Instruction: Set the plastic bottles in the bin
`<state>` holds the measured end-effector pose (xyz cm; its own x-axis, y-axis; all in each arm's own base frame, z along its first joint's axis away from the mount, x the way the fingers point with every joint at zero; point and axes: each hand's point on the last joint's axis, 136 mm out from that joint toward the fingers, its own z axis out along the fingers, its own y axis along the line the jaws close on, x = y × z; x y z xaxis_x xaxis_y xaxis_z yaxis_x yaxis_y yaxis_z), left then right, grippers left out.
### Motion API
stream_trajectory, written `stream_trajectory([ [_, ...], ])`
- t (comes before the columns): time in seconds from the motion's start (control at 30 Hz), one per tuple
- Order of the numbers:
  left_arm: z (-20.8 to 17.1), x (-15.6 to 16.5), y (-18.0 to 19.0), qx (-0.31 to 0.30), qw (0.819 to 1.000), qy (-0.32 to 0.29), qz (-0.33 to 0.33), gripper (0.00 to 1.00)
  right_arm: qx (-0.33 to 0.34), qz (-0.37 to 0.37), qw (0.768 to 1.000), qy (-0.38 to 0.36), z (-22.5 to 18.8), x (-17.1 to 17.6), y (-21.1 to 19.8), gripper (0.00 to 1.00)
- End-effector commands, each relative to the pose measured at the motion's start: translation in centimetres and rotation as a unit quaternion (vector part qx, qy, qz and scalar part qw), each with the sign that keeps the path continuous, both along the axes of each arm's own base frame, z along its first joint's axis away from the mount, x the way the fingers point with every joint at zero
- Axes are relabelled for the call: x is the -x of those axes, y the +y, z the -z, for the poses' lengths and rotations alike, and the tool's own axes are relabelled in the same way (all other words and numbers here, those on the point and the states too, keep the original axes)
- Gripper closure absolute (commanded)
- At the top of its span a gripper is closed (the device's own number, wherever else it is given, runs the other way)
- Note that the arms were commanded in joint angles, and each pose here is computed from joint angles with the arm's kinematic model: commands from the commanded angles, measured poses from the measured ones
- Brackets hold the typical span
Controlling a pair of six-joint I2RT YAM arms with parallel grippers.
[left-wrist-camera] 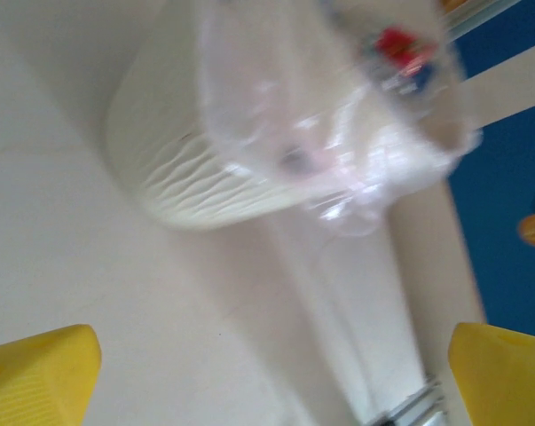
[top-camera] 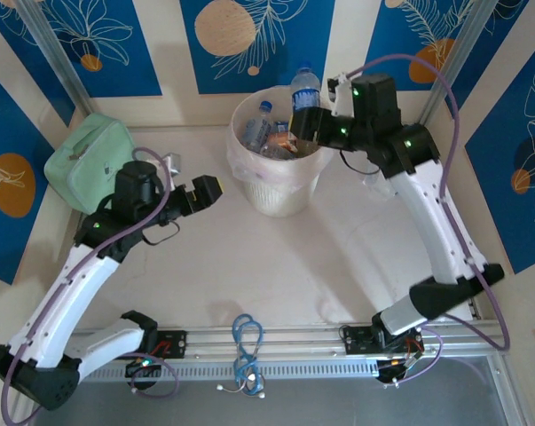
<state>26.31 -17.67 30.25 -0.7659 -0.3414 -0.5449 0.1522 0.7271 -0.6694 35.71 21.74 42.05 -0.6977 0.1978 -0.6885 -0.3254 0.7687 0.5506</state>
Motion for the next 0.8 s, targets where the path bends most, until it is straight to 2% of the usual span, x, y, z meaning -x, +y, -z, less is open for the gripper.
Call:
stream_trajectory([
  [0.0, 1.5, 0.4, 1.5, -0.046, 0.999, 0.0, -0.013, 0.0, 0.04, -0.025, 0.999, 0.024, 1.8, -1.3, 0.0, 0.48],
  [0.27, 3.9, 0.7, 2.9, -0.081, 0.996, 0.011, -0.036, 0.0, 0.085, -0.016, 0.995, 0.058, 5.0, -6.0, 0.1, 0.48],
  [0.4, 4.5, 0.7, 3.1, -0.086, 0.995, 0.015, -0.039, 0.0, 0.1, -0.005, 0.992, 0.078, 6.5, -7.6, 0.0, 0.38],
  [0.43, 4.7, 0.8, 3.2, -0.088, 0.995, 0.016, -0.04, 0.0, 0.106, 0.001, 0.991, 0.082, 6.9, -7.8, -0.2, 0.32],
  [0.57, 5.5, 0.8, 3.4, -0.095, 0.994, 0.021, -0.044, 0.0, 0.108, 0.005, 0.991, 0.082, 7.0, -8.0, -0.3, 0.19],
  [0.77, 5.7, 0.4, 3.5, -0.102, 0.993, 0.018, -0.047, 0.0, 0.096, 0.015, 0.994, 0.049, 3.9, -6.6, -0.8, 0.17],
])
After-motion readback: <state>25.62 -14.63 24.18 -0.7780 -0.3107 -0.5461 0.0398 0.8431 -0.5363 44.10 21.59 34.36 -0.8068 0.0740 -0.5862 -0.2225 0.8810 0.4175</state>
